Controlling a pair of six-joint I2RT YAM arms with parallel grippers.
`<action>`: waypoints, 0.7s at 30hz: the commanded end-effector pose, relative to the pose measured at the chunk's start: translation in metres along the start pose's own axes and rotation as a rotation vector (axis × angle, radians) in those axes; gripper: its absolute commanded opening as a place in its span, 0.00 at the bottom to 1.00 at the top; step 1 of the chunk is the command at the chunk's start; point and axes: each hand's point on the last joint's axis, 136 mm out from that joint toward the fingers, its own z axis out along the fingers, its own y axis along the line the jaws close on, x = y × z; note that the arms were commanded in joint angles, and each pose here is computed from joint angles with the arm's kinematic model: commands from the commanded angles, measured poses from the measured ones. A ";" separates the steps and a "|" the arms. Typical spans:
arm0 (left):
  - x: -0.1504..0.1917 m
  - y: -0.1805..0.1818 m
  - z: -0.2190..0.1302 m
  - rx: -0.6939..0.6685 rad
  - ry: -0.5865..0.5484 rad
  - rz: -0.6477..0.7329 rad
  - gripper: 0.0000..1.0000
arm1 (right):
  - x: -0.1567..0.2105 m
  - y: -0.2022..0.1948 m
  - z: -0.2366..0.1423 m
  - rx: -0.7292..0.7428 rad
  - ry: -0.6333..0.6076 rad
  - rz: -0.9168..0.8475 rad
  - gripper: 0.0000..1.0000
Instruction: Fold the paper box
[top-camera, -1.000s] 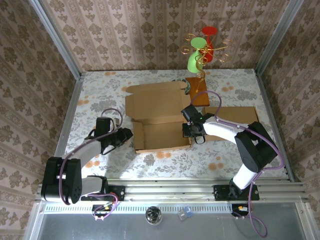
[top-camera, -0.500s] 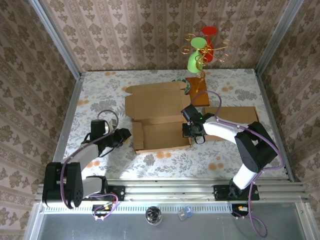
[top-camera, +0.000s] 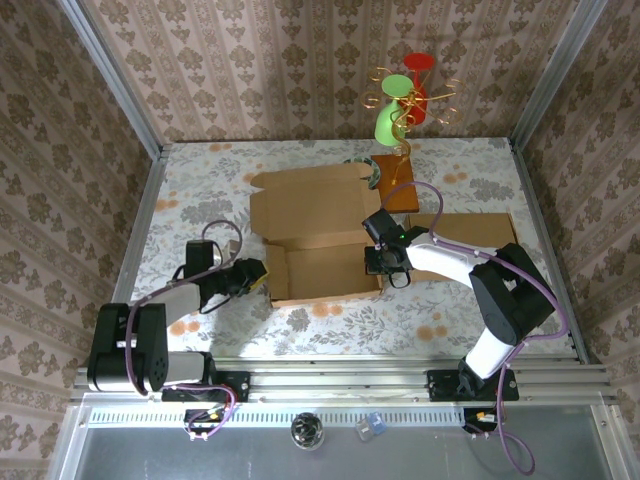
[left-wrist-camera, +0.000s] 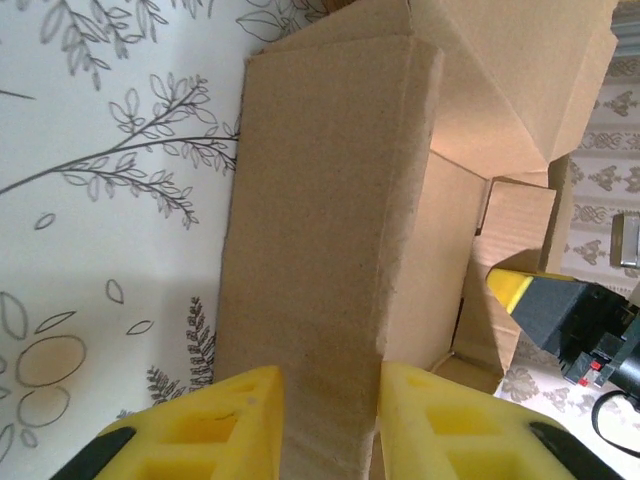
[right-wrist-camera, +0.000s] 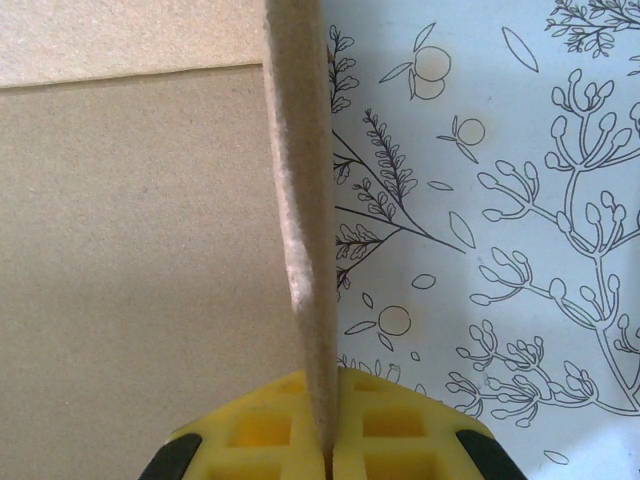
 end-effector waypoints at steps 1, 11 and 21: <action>0.007 0.007 0.005 -0.010 0.023 0.014 0.29 | 0.005 0.000 0.008 0.016 0.017 0.006 0.00; 0.022 0.022 0.007 -0.134 0.070 0.065 0.27 | 0.004 0.000 0.007 0.016 0.013 0.009 0.00; 0.019 0.012 0.003 -0.118 0.051 0.112 0.37 | 0.002 0.002 0.007 0.011 0.010 0.012 0.00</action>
